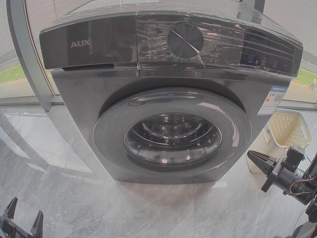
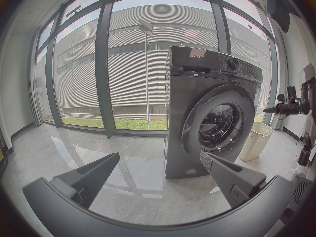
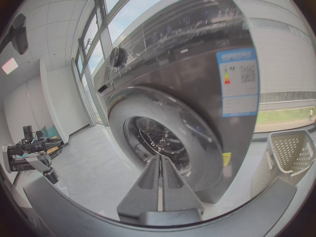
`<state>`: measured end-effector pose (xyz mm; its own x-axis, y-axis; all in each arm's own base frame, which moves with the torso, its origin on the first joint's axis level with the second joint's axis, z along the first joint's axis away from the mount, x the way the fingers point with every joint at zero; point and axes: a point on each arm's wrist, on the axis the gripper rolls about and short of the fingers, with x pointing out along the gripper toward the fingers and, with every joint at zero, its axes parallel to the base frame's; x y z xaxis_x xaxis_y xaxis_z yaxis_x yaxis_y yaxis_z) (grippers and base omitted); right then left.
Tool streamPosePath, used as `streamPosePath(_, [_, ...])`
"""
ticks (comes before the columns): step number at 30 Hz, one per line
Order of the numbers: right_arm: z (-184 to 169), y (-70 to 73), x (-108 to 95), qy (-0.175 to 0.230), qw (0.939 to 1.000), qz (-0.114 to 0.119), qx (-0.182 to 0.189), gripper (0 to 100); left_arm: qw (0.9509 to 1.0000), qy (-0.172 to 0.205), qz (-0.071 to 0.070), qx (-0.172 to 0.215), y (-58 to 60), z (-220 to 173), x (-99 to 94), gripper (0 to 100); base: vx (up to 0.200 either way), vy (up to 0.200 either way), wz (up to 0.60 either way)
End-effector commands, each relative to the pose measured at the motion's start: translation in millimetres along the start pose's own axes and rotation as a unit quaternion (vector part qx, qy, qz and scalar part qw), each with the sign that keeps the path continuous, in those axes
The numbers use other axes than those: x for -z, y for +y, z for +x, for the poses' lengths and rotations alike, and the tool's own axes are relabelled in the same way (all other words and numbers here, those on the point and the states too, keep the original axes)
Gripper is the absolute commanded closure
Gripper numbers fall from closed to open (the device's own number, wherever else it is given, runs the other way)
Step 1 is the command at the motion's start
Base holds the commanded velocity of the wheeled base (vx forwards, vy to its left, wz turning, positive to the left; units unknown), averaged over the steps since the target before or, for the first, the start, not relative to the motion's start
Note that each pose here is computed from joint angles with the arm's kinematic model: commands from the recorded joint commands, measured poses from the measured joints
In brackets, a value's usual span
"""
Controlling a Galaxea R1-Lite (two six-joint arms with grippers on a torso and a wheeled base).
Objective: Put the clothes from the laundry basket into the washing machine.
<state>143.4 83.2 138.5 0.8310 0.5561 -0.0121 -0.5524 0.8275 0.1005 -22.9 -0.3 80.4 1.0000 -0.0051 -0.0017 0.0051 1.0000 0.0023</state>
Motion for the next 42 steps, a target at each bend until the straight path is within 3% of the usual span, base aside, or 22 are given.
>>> streamPosePath(1, [-40.6, -6.5, -15.9, -0.057, 0.9974, -0.025, 0.037, 100, 1.0, 0.001, -0.001, 0.001, 0.0, 0.1, 5.3, 0, 0.0, 0.0, 0.0])
streamPosePath(5, [-61.0, -6.1, -20.0, -0.069, 0.9951, -0.046, 0.054, 100, 1.0, 0.001, -0.002, 0.001, 0.0, 0.1, 5.3, 0, 0.0, 0.0, 0.0])
streamPosePath(10, [-106.5, -6.7, -17.6, -0.088, 0.9868, -0.059, 0.122, 100, 1.0, 0.001, -0.002, 0.0, 0.1, 0.1, 5.3, 0, 0.0, 0.0, 0.0])
streamPosePath(19, [-161.0, 9.4, 13.6, -0.103, 0.9766, -0.065, 0.177, 100, 1.0, 0.001, -0.002, 0.001, 0.0, 0.2, 5.2, 0, 0.0, 0.0, 0.0])
streamPosePath(25, [-174.6, 15.3, 28.9, -0.111, 0.9704, -0.07, 0.203, 100, 1.0, 0.001, -0.002, 0.001, 0.0, 0.2, 5.2, 0, 0.0, 0.0, 0.0])
streamPosePath(31, [-183.7, 20.1, 53.4, -0.085, 0.9642, -0.064, 0.243, 100, 1.0, 0.001, -0.003, 0.001, 0.0, 0.2, 5.2, 0, 0.0, 0.0, 0.0])
streamPosePath(39, [-184.1, 17.5, 59.1, -0.06, 0.9538, -0.052, 0.29, 100, 1.0, 0.001, -0.003, 0.001, 0.0, 0.2, 5.2, 0, 0.0, 0.0, 0.0])
streamPosePath(42, [-184.2, 17.4, 58.9, -0.061, 0.9528, -0.053, 0.293, 100, 1.0, 0.001, -0.003, 0.001, 0.0, 0.2, 5.2, 0, 0.0, 0.0, 0.0])
